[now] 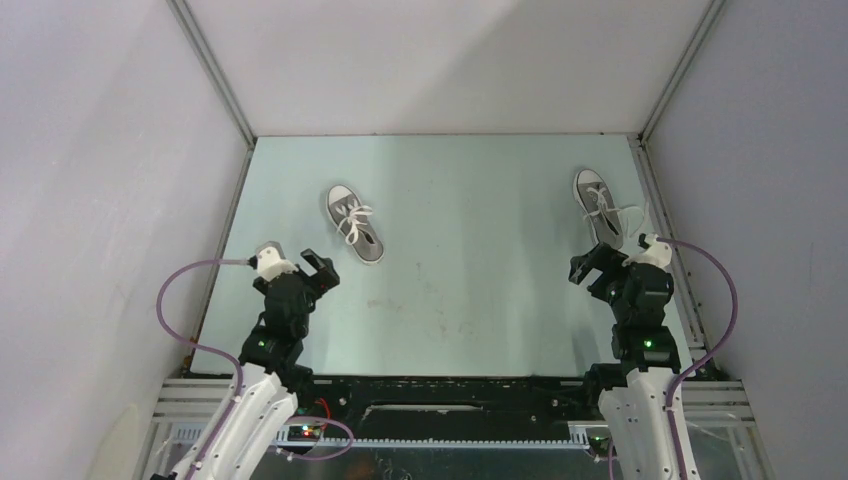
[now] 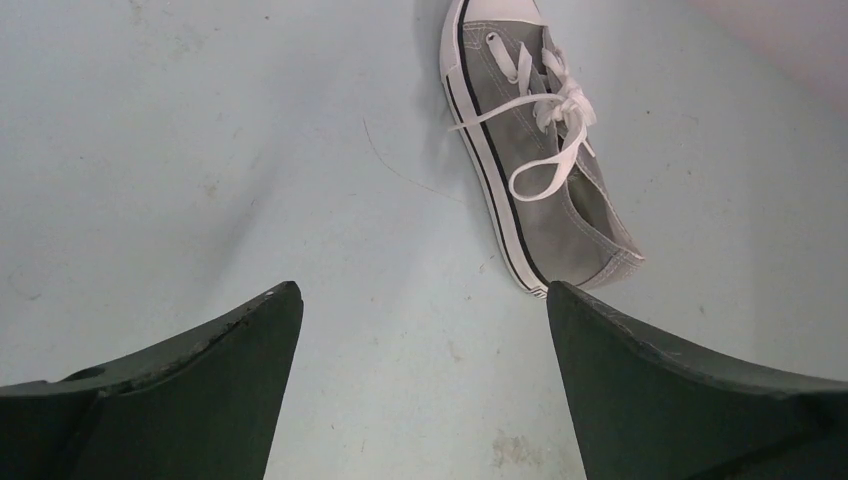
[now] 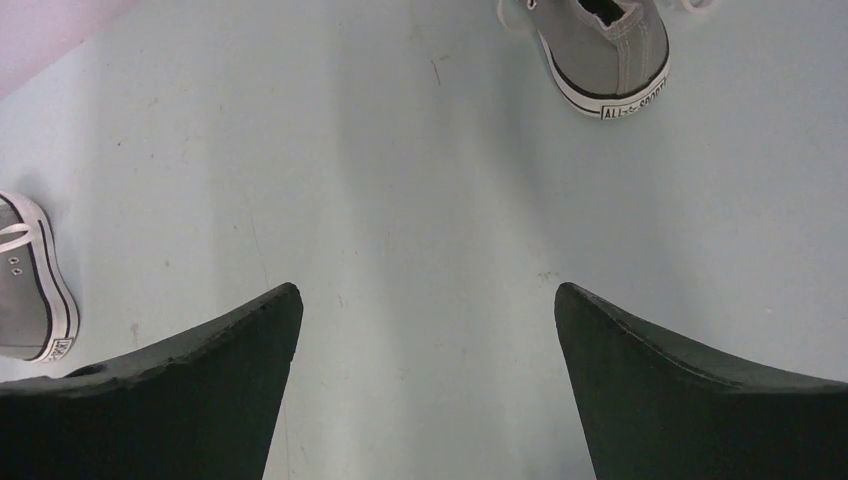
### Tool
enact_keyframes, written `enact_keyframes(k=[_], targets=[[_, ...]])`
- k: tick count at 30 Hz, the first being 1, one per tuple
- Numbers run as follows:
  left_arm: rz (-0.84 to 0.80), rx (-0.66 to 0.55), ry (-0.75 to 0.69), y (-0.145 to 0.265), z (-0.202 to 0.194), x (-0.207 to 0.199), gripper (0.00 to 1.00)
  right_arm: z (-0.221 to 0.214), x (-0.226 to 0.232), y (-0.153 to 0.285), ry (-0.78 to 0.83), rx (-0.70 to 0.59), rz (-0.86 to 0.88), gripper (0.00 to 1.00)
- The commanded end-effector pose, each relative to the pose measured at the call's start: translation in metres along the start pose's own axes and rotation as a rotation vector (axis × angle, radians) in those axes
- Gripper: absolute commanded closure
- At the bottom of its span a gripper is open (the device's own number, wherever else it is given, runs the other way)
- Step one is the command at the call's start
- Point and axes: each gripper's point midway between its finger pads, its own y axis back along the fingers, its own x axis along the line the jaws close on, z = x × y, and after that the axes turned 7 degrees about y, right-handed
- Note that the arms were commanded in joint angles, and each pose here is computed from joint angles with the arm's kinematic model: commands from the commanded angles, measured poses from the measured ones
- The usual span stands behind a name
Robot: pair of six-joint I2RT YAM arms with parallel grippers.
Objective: Tie the shoes
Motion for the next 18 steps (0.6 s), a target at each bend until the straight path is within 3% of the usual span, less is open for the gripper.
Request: enact_keyframes(k=[1, 18], targets=[[-0.043, -0.048, 0.024, 0.001, 0.016, -0.013, 0.0, 0.016, 0.0, -0.001, 0.013, -0.061, -0.006, 0.0], [-0.186, -0.037, 0.008, 0.007, 0.011, -0.033, 0.0, 0.027, 0.006, -0.014, -0.006, -0.033, 0.001, 0.0]])
